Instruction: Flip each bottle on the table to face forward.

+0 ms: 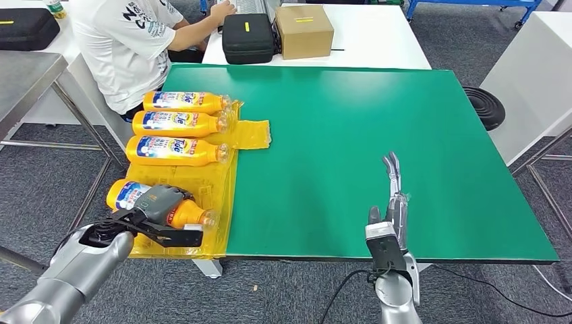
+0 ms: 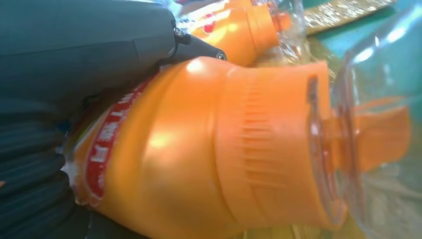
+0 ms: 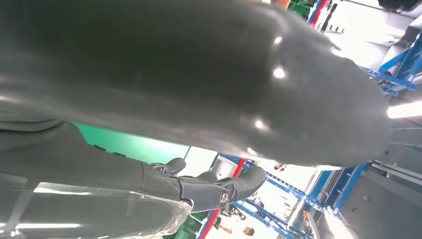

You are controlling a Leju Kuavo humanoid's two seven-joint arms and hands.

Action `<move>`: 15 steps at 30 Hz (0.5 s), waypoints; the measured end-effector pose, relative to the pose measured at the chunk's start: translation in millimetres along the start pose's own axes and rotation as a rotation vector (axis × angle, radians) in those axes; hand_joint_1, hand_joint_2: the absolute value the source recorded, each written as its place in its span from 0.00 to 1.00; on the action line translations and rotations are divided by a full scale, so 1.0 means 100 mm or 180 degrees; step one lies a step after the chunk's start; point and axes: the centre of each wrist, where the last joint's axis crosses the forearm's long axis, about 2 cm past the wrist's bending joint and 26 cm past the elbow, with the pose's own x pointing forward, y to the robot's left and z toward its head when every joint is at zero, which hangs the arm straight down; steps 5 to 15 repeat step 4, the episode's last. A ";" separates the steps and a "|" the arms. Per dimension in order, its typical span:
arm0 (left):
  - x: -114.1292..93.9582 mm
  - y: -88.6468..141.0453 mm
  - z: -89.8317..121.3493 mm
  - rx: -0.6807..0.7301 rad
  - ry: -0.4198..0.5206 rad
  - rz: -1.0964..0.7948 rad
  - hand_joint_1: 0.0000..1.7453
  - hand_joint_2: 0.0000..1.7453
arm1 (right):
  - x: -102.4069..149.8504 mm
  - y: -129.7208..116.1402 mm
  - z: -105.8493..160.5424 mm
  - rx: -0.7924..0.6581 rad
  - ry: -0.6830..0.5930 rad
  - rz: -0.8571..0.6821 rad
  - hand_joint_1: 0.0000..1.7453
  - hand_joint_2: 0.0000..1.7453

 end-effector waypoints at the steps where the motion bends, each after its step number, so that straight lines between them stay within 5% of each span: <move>1: -0.02 0.01 0.00 -0.0039 -0.0047 0.0043 0.27 1.00 | -0.01 0.00 0.00 -0.0002 0.0007 -0.0004 0.00 0.00; 4: -0.07 0.04 0.01 -0.0102 -0.0114 0.0117 0.12 1.00 | -0.02 0.00 0.02 -0.0013 0.0026 -0.0016 0.00 0.00; 15: -0.07 0.04 0.01 -0.0102 -0.0114 0.0117 0.12 1.00 | -0.02 0.00 0.02 -0.0013 0.0026 -0.0016 0.00 0.00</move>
